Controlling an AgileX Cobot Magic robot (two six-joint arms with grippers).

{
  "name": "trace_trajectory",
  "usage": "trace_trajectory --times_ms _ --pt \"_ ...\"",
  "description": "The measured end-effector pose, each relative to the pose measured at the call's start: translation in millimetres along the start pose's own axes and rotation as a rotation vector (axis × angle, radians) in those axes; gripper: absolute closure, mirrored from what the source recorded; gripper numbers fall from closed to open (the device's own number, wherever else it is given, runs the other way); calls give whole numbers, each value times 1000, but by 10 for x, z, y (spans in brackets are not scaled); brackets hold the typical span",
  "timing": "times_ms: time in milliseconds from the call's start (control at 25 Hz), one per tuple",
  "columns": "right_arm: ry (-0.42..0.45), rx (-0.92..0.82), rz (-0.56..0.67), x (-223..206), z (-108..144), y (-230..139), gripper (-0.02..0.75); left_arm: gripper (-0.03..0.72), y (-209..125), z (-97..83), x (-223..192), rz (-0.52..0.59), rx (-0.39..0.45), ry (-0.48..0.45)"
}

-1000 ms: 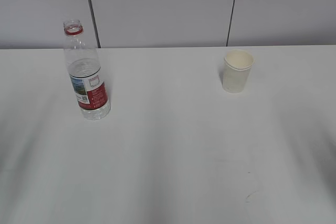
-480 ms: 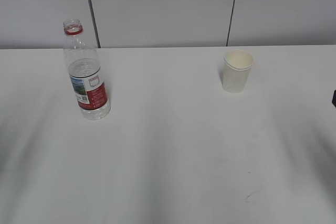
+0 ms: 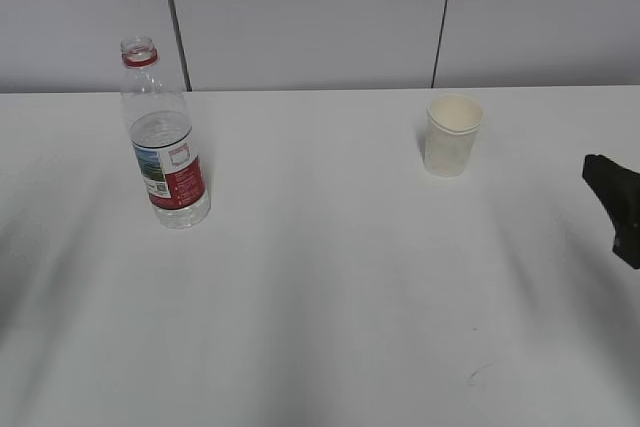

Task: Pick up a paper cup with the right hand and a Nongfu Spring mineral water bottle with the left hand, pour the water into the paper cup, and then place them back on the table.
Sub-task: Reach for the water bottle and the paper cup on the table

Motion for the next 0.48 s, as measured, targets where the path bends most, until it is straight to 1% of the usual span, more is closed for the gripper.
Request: trace_trajectory --times_ms 160,360,480 --pt "16 1 -12 -48 27 -6 150 193 -120 -15 -61 46 -2 -8" --pt "27 -6 14 -88 49 -85 150 193 -184 -70 -141 49 5 -39" --pt "32 -11 -3 -105 59 -70 151 193 -227 -139 -194 47 -6 -78"
Point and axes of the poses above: a point on each arm's last joint axis where the gripper is mounted, x pointing back along that axis away from the gripper, z along the wrist's bending axis when the last joint is at zero, y = z × x, the point moved 8 cm from there along -x, pointing out along that axis toward the gripper
